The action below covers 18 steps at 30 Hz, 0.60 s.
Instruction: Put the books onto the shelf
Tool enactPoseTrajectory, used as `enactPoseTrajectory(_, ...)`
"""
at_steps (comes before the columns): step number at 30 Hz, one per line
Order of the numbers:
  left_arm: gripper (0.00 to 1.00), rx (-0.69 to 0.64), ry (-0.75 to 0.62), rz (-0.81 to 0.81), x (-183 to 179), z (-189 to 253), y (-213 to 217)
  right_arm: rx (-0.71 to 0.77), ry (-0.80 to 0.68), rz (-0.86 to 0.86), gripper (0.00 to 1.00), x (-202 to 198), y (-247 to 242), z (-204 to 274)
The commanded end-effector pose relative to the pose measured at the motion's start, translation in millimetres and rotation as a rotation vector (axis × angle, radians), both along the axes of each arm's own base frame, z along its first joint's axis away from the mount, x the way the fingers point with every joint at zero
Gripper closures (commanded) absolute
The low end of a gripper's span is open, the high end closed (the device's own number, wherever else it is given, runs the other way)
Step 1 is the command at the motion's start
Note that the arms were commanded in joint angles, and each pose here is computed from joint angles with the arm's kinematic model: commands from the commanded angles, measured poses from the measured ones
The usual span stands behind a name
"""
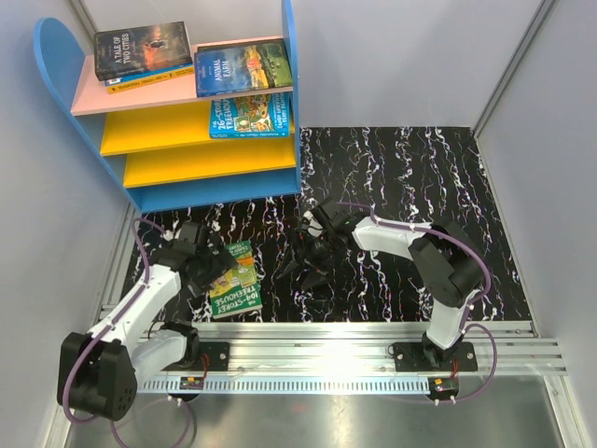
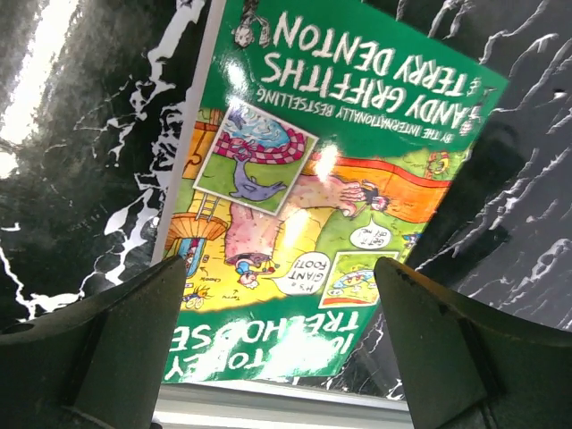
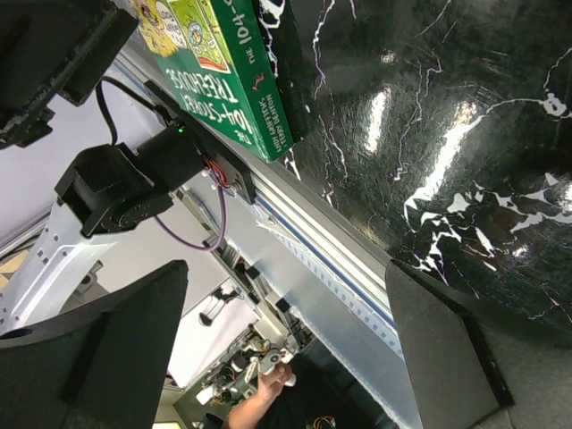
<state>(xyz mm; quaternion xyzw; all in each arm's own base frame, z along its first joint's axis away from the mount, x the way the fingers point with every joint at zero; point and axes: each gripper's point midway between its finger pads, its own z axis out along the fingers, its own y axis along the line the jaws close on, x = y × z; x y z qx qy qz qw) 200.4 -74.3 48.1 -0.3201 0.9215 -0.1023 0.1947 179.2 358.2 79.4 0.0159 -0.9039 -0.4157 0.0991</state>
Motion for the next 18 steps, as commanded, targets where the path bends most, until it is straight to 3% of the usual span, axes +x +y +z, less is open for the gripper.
enactPoseTrajectory(1, 0.09, 0.052, 0.01, -0.007, -10.1, 1.7, 9.9, 0.053, -0.011, 0.01, 0.0, 6.4, 9.1, 10.6)
enactPoseTrajectory(4, 0.09, 0.053, -0.017, -0.003, -5.2, 6.7, 10.2, 0.056, 0.0, 0.009, 0.0, 3.7, 7.9, 10.8)
enactPoseTrajectory(9, 0.08, 0.173, -0.026, 0.003, 2.7, 22.4, 30.2, 0.034, -0.005, 0.016, 0.0, -2.8, -0.4, 12.3)
enactPoseTrajectory(12, 0.08, 0.211, 0.036, 0.009, 2.9, 12.8, 34.9, 0.025, -0.008, 0.016, 0.0, -6.5, -5.6, 12.5)
enactPoseTrajectory(18, 0.1, 0.141, 0.087, -0.001, 2.5, -21.0, 19.1, 0.009, -0.001, 0.022, 0.0, -14.6, -13.1, 10.7)
